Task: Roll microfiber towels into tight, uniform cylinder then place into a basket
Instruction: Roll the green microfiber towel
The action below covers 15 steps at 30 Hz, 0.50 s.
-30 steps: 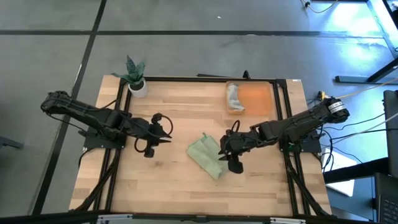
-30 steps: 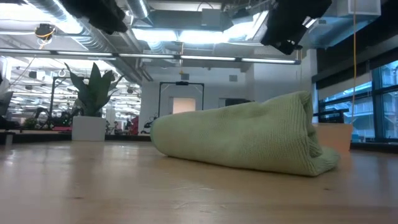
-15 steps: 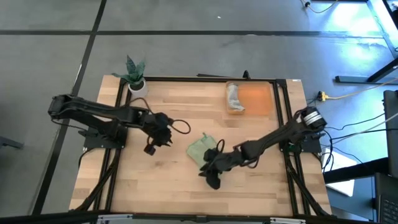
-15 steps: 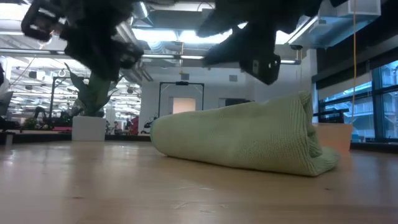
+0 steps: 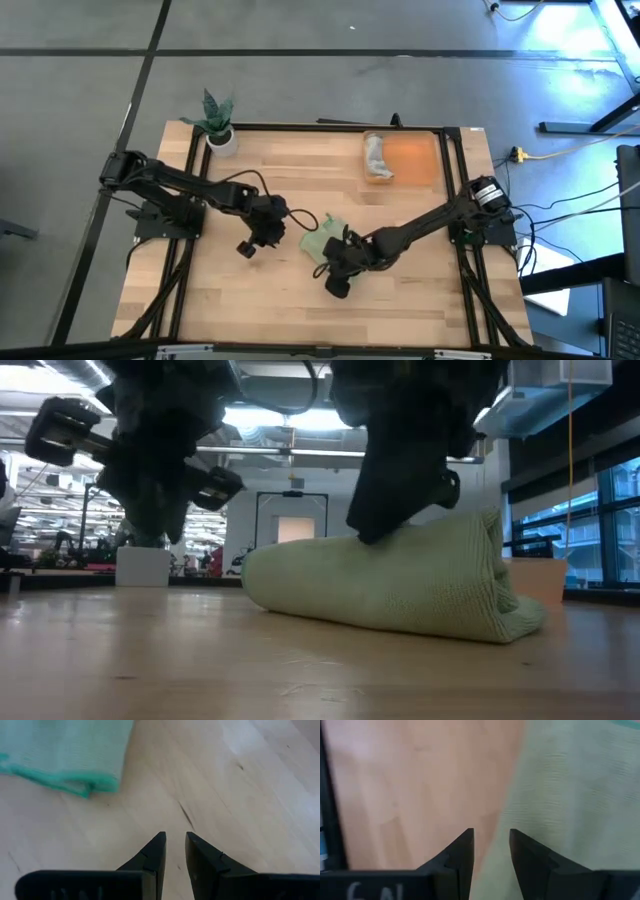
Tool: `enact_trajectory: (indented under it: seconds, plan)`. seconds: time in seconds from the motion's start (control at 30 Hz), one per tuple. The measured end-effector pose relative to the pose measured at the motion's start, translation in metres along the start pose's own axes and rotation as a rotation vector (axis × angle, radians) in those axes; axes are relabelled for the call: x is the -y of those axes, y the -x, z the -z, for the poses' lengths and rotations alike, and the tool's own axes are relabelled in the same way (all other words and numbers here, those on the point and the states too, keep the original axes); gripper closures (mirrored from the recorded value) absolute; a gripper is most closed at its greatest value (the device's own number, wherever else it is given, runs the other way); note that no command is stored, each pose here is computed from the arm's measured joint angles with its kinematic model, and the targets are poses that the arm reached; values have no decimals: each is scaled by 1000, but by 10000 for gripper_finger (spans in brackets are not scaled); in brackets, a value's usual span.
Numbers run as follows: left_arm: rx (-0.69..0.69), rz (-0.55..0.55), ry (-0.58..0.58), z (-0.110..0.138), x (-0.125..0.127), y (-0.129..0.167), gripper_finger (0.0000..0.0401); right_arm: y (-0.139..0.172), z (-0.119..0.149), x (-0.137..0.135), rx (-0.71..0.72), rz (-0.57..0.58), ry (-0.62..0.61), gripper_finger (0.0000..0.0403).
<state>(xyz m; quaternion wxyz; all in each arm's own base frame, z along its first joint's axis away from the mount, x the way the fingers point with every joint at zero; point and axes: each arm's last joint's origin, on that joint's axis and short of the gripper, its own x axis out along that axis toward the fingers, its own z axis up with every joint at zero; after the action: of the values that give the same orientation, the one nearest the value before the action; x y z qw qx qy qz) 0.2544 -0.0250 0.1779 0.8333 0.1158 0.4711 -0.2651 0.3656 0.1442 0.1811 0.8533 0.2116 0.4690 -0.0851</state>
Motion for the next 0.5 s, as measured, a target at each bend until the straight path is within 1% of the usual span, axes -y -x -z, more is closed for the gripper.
enact_trajectory:
  seconds: [0.1,0.23,0.33,0.4,0.5]
  plan:
    - [7,0,-10,-2,0,-5,337,-1,1,8,-32,58,-32,276]
    - [19,-5,-19,-4,-2,-11,337,-1,1,16,-36,134,-70,276]
    - [34,-14,-32,-6,-4,-16,337,-1,0,19,-41,153,-80,276]
    - [42,-23,-62,-7,-5,-16,337,-1,-1,21,-44,160,-91,276]
    - [64,-81,-122,-11,-9,-19,337,-1,-2,25,-54,182,-126,276]
